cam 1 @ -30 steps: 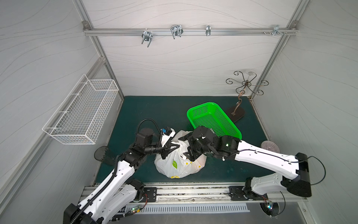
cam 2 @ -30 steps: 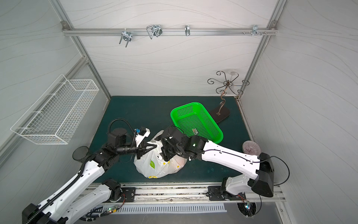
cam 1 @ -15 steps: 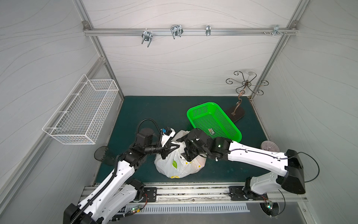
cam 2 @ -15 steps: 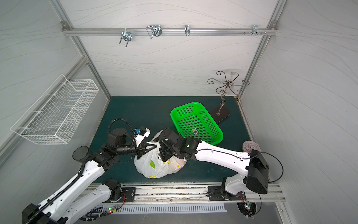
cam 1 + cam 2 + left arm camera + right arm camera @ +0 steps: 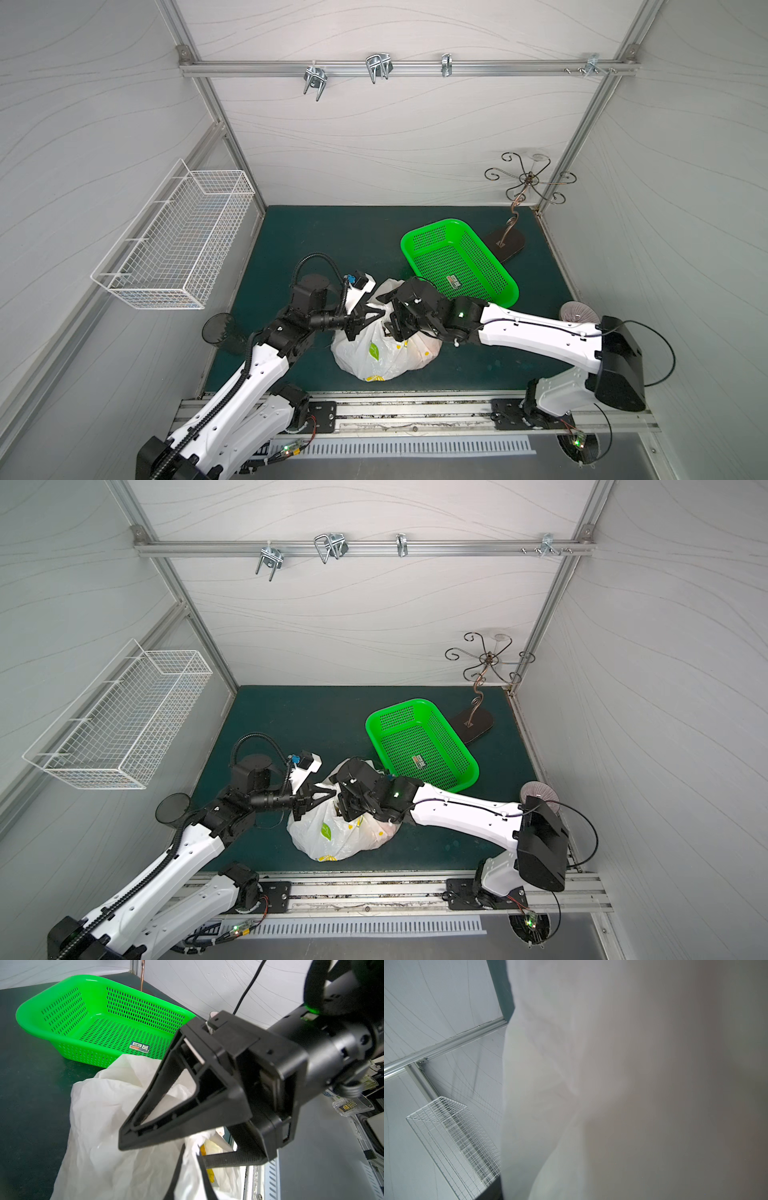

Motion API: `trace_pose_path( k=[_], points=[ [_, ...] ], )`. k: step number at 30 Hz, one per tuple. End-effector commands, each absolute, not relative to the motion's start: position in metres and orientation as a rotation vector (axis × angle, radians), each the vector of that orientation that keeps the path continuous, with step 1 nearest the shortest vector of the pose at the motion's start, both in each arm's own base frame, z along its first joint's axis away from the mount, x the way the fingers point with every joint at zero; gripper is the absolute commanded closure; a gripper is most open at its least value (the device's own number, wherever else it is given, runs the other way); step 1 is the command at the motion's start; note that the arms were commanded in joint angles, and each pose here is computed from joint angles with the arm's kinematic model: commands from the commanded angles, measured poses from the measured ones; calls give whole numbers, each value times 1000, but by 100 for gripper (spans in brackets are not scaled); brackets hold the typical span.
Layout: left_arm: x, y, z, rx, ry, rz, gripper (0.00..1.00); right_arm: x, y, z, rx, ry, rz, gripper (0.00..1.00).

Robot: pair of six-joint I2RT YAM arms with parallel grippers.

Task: Place the pineapple into a plastic bag & tie a knot
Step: Cross the plastic bag at the center of the board.

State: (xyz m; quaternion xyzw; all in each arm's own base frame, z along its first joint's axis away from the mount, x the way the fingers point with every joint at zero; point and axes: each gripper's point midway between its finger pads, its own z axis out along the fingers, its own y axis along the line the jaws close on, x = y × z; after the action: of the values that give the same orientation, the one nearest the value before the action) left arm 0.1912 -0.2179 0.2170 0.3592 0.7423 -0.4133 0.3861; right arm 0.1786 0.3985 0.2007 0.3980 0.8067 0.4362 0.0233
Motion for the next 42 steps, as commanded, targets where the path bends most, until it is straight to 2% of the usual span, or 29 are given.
trace_pose_path(
  k=[1, 10, 20, 23, 28, 29, 31, 33, 36, 42],
  points=[
    [192, -219, 241, 920, 1795, -1047, 100, 196, 392, 191, 1249, 2416, 1306, 29],
    [185, -217, 240, 921, 1807, -1058, 100, 218, 390, 194, 1214, 2339, 1315, 49],
    [174, -211, 241, 914, 1831, -1053, 100, 231, 389, 199, 1167, 2302, 1314, 84],
    [167, -207, 243, 908, 1837, -1050, 100, 237, 390, 213, 1050, 2307, 1312, 99],
    [152, -200, 248, 890, 1845, -1059, 100, 241, 396, 240, 770, 2351, 1305, 100],
    [149, -198, 248, 889, 1846, -1055, 93, 241, 396, 245, 714, 2362, 1295, 100],
    [144, -193, 253, 880, 1841, -1033, 63, 239, 397, 258, 562, 2366, 1283, 100],
    [137, -189, 261, 874, 1827, -1026, 44, 238, 397, 265, 438, 2384, 1275, 100],
    [128, -184, 279, 868, 1794, -1008, 33, 238, 393, 276, 239, 2396, 1268, 100],
    [142, -166, 308, 749, 1781, -860, 28, 237, 389, 300, -223, 2350, 1382, 100]
  ],
)
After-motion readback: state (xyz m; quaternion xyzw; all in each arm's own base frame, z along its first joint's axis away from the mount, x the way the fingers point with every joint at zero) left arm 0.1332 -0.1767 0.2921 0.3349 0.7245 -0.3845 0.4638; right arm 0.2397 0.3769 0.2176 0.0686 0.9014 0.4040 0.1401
